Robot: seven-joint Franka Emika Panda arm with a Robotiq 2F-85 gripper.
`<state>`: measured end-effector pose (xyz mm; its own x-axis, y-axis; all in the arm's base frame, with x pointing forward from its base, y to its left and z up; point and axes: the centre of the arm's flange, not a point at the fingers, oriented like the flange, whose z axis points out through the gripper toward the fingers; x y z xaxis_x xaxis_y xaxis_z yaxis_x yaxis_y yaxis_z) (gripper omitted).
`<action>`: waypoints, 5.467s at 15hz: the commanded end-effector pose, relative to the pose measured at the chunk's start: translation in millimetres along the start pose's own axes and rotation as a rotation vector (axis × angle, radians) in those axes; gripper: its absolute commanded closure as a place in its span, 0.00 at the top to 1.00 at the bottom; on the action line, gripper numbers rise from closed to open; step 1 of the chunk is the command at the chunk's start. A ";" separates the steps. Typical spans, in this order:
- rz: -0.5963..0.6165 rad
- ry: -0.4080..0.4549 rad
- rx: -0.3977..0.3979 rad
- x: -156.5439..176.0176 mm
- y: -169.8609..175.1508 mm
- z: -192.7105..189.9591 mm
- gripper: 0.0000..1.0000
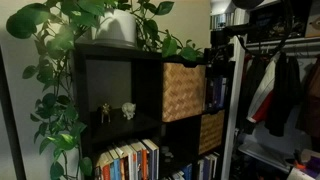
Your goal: Slightly pull the basket and pick up two pairs of socks and place them on top of the book shelf. Push the basket back inward.
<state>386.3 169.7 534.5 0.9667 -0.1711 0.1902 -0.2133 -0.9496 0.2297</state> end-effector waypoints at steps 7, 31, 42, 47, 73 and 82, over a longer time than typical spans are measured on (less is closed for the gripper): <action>0.000 0.000 0.000 0.0 0.0 0.0 1.00; -0.500 0.237 0.118 57.0 42.9 12.6 1.00; -0.861 0.497 0.169 78.6 26.7 37.4 1.00; -0.981 0.573 0.163 84.0 16.7 50.1 1.00; -1.209 0.693 0.124 91.9 28.9 68.8 1.00; -1.221 0.529 0.225 76.7 44.7 51.5 1.00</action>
<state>479.9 109.2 497.3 0.3154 0.8828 0.3482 0.7925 -0.4469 0.4151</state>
